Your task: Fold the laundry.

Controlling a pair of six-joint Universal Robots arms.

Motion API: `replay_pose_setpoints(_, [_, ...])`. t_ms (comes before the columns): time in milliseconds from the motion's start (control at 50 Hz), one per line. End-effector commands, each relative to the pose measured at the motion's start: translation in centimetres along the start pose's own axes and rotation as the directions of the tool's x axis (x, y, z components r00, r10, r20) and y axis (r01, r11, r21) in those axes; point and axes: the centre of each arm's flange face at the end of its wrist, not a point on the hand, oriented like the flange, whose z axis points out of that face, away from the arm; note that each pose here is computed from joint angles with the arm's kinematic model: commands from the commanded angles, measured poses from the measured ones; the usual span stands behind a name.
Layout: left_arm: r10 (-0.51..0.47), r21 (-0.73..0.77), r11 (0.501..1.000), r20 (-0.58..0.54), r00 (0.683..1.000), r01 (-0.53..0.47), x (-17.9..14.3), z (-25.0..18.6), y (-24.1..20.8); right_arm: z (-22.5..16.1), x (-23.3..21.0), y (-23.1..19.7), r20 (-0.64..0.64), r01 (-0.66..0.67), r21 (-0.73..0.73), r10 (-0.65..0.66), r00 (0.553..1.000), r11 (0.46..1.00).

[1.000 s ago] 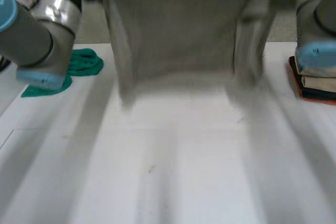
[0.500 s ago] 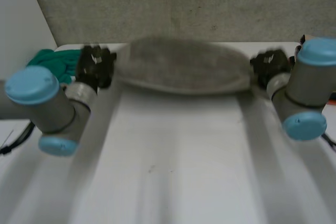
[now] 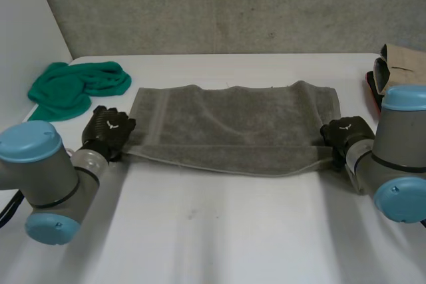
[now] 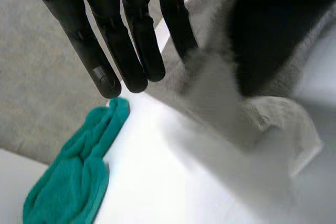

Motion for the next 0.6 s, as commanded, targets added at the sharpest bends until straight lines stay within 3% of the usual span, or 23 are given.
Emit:
replay_pose_setpoints(20, [-0.015,0.005,1.000,-0.049,0.999,0.015,0.2,-0.9,0.4,0.0,0.8,1.1,-0.012,-0.020,-0.043,0.020,1.000,0.999])
replay_pose_setpoints(120, [-0.051,0.038,0.998,-0.114,0.992,0.055,0.6,-1.8,0.1,0.1,1.8,1.3,-0.035,-0.039,-0.052,0.038,0.999,0.998])
replay_pose_setpoints(240, [-0.087,0.045,0.995,-0.102,0.991,0.092,0.2,-1.8,-0.4,0.6,3.1,1.7,-0.044,-0.112,-0.052,0.110,0.993,0.992])
replay_pose_setpoints(380, [-0.102,0.015,0.995,-0.061,0.993,0.103,-1.5,-3.9,-1.8,-0.6,3.5,1.2,-0.038,-0.085,-0.051,0.083,0.996,0.995])
replay_pose_setpoints(520, [-0.110,-0.077,0.992,-0.136,0.985,0.100,-2.3,-9.5,-4.1,-5.4,4.7,-0.4,-0.003,0.106,-0.093,-0.107,0.994,0.990])
replay_pose_setpoints(600, [-0.122,-0.172,0.981,-0.209,0.970,0.087,-2.3,-13.7,-4.8,-9.7,4.4,0.1,0.115,0.355,-0.183,-0.338,0.934,0.917])
